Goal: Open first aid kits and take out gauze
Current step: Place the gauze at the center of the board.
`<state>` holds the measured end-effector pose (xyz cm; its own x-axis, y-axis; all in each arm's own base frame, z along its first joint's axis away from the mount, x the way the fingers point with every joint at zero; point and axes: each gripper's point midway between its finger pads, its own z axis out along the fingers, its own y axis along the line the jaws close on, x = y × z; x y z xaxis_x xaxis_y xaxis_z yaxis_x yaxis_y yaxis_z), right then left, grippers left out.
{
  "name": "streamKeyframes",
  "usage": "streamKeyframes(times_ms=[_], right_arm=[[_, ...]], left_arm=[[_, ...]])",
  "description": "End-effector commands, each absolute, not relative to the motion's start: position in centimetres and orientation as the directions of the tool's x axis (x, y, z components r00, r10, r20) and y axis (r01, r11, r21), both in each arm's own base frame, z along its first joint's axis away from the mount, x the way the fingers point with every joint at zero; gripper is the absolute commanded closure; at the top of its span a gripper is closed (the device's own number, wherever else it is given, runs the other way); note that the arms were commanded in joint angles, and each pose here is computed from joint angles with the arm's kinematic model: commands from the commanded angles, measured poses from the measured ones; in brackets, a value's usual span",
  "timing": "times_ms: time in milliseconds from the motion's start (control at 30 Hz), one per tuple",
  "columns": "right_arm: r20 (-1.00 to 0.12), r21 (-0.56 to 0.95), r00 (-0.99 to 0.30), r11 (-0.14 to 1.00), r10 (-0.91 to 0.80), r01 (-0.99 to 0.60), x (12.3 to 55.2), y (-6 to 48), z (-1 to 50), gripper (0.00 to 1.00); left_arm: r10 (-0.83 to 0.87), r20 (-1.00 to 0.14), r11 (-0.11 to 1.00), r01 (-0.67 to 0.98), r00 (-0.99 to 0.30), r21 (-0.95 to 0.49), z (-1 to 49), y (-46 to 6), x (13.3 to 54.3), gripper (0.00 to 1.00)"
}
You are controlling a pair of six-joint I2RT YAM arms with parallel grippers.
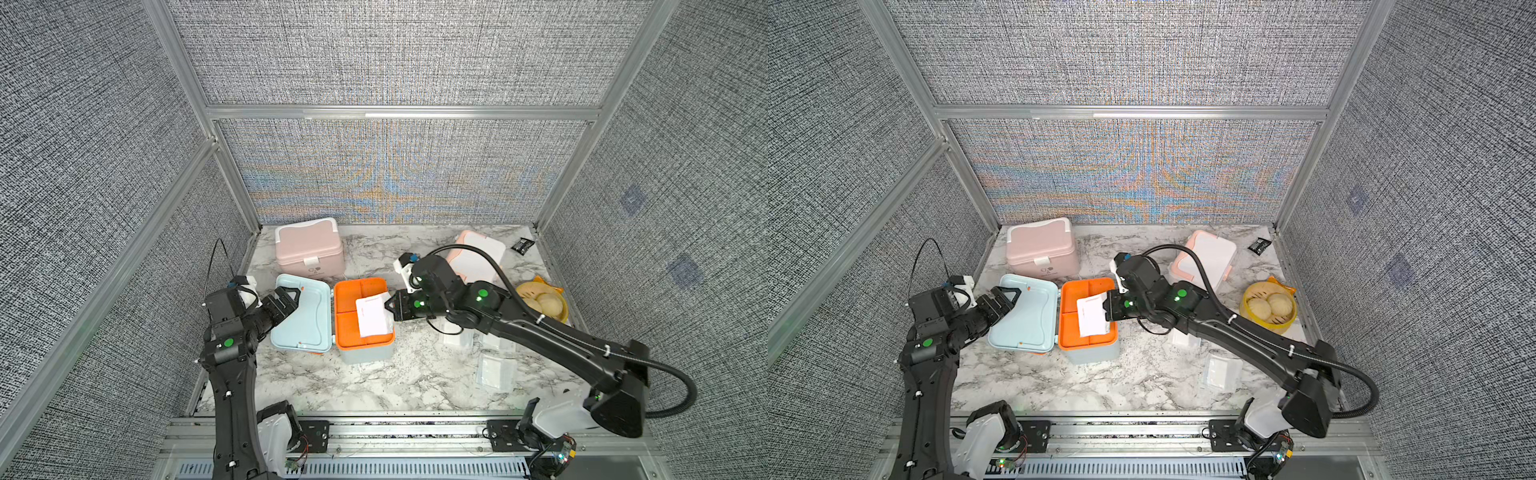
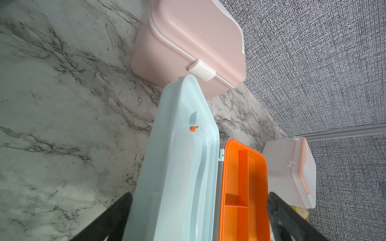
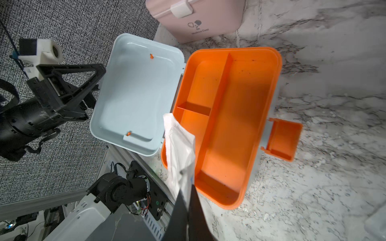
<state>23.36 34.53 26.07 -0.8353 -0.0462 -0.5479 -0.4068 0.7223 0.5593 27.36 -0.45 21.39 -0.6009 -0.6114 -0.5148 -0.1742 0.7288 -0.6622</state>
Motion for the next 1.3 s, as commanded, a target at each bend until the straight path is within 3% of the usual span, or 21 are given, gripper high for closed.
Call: streamKeyframes(times_ms=[0, 467, 933, 967, 1167, 1267], right_arm=[[-0.551, 0.548, -0.834, 0.768, 0.034, -0.331, 23.4, 31.3, 25.3, 1.00], [-0.290, 0.543, -0.918, 0.836, 0.270, 0.075, 18.7, 17.6, 10.9, 1.00], [-0.169, 0.439, -0.933, 0.871, 0.319, 0.218, 16.6, 13.3, 4.6, 1.00], [-0.167, 0.425, -0.934, 0.878, 0.317, 0.221, 16.5, 13.1, 4.5, 0.97], [-0.178, 0.390, -0.935, 0.894, 0.307, 0.219, 16.4, 12.4, 5.0, 0.51], [-0.197, 0.390, -0.932, 0.897, 0.303, 0.209, 16.5, 12.2, 5.9, 0.38]], left_arm=[[-0.603, -0.529, 0.732, -0.151, -0.597, -0.665, 21.8, -0.6, 27.5, 0.02], [-0.603, -0.528, 0.732, -0.151, -0.598, -0.665, 21.7, -0.6, 27.6, 0.02], [-0.603, -0.530, 0.737, -0.162, -0.597, -0.656, 21.7, -0.4, 27.5, 0.02], [-0.602, -0.530, 0.740, -0.167, -0.597, -0.651, 21.6, -0.3, 27.4, 0.02], [-0.594, -0.553, 0.769, -0.212, -0.584, -0.603, 22.0, 0.6, 26.7, 0.00], [-0.595, -0.565, 0.780, -0.240, -0.572, -0.579, 22.2, 1.1, 26.2, 0.00]])
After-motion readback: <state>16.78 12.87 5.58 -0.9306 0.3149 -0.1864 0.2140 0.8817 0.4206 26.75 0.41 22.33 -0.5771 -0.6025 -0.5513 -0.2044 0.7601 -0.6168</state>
